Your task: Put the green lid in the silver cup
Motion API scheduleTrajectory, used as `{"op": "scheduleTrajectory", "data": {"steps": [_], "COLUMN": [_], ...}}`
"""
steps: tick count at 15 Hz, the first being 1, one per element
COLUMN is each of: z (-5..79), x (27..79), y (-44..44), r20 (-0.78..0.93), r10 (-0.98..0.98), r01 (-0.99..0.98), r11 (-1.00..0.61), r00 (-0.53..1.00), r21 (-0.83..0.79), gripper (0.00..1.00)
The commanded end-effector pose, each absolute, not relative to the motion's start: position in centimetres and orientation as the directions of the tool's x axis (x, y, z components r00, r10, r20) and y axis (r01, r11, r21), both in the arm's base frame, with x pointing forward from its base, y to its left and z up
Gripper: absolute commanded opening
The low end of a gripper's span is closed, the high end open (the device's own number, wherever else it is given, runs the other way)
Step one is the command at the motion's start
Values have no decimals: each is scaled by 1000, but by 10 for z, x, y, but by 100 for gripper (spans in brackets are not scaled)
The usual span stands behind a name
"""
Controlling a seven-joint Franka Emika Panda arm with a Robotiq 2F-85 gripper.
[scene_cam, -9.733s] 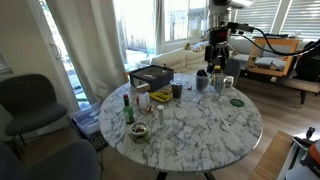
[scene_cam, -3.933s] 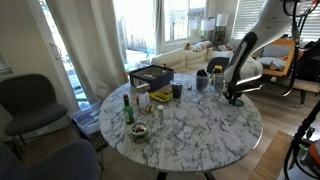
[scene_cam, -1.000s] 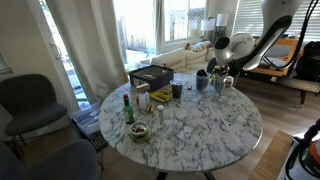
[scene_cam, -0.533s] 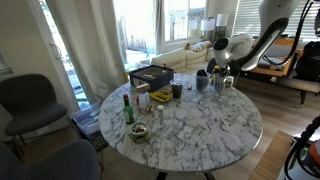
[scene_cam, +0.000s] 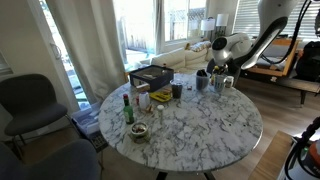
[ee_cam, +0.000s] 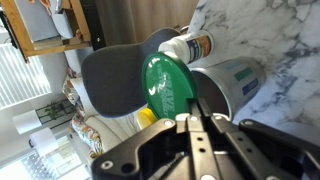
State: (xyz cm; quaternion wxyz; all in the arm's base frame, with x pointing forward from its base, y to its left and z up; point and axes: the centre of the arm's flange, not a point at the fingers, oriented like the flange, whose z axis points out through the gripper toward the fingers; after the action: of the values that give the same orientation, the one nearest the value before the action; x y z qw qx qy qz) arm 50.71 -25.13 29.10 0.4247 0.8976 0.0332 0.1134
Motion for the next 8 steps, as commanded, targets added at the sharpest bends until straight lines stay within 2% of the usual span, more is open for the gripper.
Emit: {"op": "scheduleTrajectory", "data": {"steps": [1, 8], "z": [282, 266], "x": [515, 519], "y": [-254, -258], "r20": [174, 166], "r10": [179, 240], "r01": [-28, 27], "r11": [-615, -641], "r00": [968, 956], "r21": [788, 767], "gripper": [1, 1]}}
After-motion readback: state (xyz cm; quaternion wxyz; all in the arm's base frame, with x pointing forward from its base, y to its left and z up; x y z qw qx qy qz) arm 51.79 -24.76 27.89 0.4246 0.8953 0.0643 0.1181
